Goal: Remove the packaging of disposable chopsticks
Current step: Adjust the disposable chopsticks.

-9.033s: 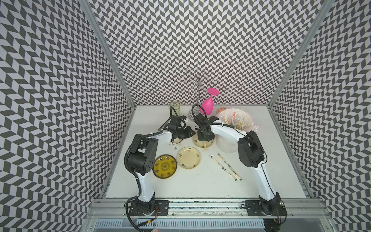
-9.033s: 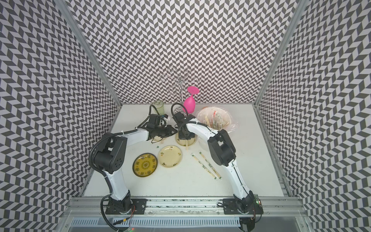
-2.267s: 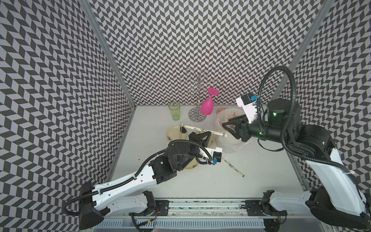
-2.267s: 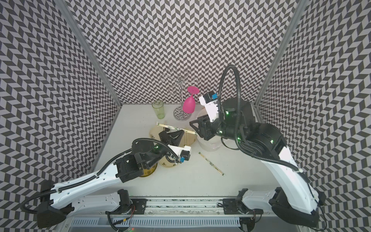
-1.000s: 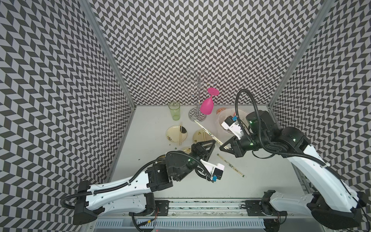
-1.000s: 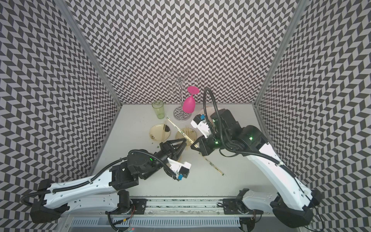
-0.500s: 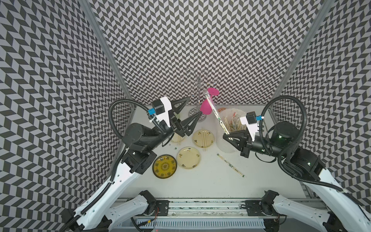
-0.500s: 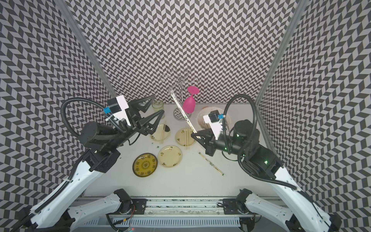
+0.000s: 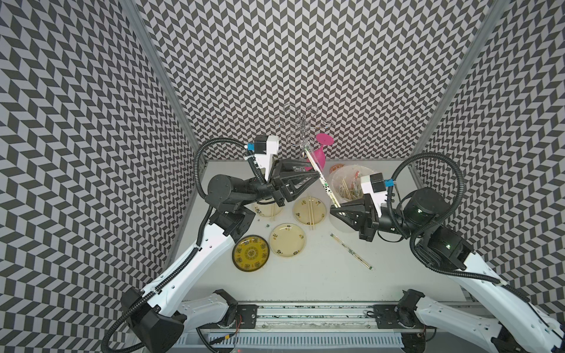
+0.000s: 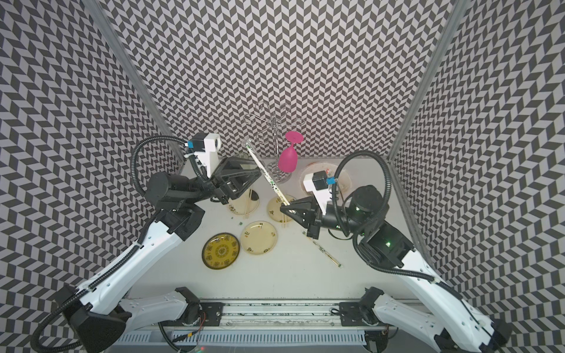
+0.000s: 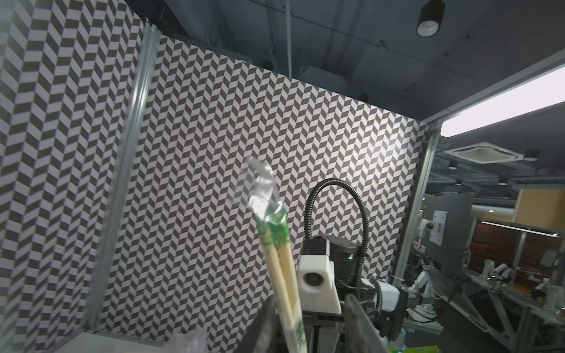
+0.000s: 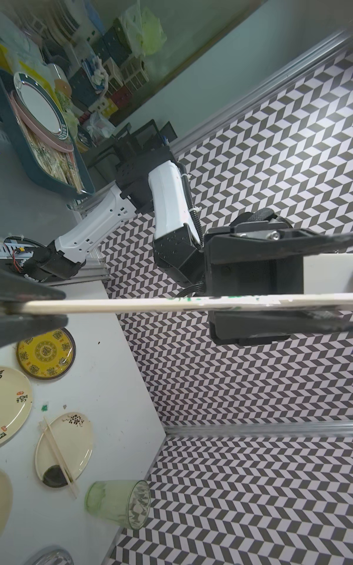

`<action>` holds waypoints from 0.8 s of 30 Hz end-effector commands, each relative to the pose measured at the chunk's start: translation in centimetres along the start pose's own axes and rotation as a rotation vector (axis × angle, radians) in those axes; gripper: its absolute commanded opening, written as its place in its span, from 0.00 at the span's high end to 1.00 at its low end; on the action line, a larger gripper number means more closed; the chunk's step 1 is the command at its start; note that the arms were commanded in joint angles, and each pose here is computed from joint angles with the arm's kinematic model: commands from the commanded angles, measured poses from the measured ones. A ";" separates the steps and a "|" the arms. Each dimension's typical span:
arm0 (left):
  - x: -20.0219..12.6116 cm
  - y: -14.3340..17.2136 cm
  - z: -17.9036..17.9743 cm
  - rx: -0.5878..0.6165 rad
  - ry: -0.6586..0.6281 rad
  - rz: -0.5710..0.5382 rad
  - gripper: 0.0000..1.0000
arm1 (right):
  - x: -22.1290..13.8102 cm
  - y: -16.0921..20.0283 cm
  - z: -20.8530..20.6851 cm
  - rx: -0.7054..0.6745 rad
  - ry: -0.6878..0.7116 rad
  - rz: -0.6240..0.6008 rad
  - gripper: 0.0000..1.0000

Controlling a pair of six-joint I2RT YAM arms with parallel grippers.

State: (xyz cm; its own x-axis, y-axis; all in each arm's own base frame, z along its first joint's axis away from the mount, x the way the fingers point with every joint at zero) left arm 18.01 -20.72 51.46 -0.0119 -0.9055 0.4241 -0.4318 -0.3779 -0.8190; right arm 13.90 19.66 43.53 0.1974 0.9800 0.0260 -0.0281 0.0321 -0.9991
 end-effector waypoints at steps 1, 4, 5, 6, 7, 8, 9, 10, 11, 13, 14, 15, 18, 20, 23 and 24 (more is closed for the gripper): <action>0.2 -1.0 -1.7 0.024 0.094 0.015 0.71 | -0.2 -0.4 0.5 -0.033 -0.036 -0.042 1.00; 0.6 -1.3 -1.8 0.036 0.098 0.032 0.97 | -0.3 -0.2 0.6 -0.030 -0.041 -0.027 1.00; 0.7 -1.4 -1.7 0.037 0.093 0.037 1.00 | -0.3 -0.2 0.6 -0.031 -0.045 -0.025 1.00; 0.7 -1.5 -1.6 0.036 0.085 0.040 1.00 | -0.4 -0.2 0.7 -0.033 -0.045 -0.024 1.00; 0.8 -1.6 -1.7 0.040 0.080 0.042 1.00 | -0.5 -0.2 0.7 -0.035 -0.041 -0.022 1.00; 0.8 -1.6 -1.6 0.044 0.067 0.045 1.00 | -0.6 -0.3 0.8 -0.040 -0.036 -0.017 1.00; 0.9 -1.7 -1.6 0.050 0.051 0.055 1.00 | -0.7 -0.5 0.8 -0.049 -0.028 -0.011 0.89; 1.0 -1.8 -1.5 0.060 0.033 0.070 1.00 | -0.9 -0.7 0.8 -0.057 -0.014 -0.005 0.69; 1.2 -1.8 -1.2 0.068 0.003 0.103 1.00 | -1.0 -0.9 0.8 -0.067 0.003 0.000 0.48; 1.5 -1.6 -0.6 0.077 -0.040 0.173 1.00 | -1.3 -1.2 0.8 -0.088 0.027 0.005 0.28; 1.6 -1.4 -0.3 0.070 -0.053 0.207 1.00 | -1.4 -1.3 0.8 -0.097 0.030 0.007 0.24; 1.7 -1.3 -0.2 0.060 -0.049 0.232 1.00 | -1.4 -1.3 0.9 -0.105 0.025 0.009 0.24; 1.8 -0.6 0.2 0.020 -0.016 0.284 1.00 | -1.1 -1.1 1.0 -0.095 -0.011 0.019 0.24; 2.0 -0.3 0.7 -0.005 -0.013 0.315 1.00 | -0.6 -1.1 1.0 -0.078 -0.049 0.028 0.26; 2.1 -0.1 1.1 -0.022 -0.027 0.332 1.00 | 0.3 -0.7 0.9 -0.055 -0.077 0.033 0.31; 2.1 0.0 1.2 -0.025 -0.028 0.334 1.00 | 0.6 -0.6 0.8 -0.049 -0.083 0.035 0.34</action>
State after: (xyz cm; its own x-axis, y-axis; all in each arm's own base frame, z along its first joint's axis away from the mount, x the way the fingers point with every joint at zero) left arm 19.35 -22.73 52.38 -0.0973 -0.9810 0.1676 -0.4168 -0.1127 -0.9020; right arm 13.38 19.79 43.54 0.1586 0.9868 -0.0319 -0.0051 -0.0315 -0.9995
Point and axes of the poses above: each gripper's point midway between its finger pads, its own x axis out along the fingers, its own z axis along the line the jaws close on, y = z × x, the point moved 8 cm from there along -x, back along the fingers, and after that the axes turned 12 degrees about -x, right-handed, at the moved point
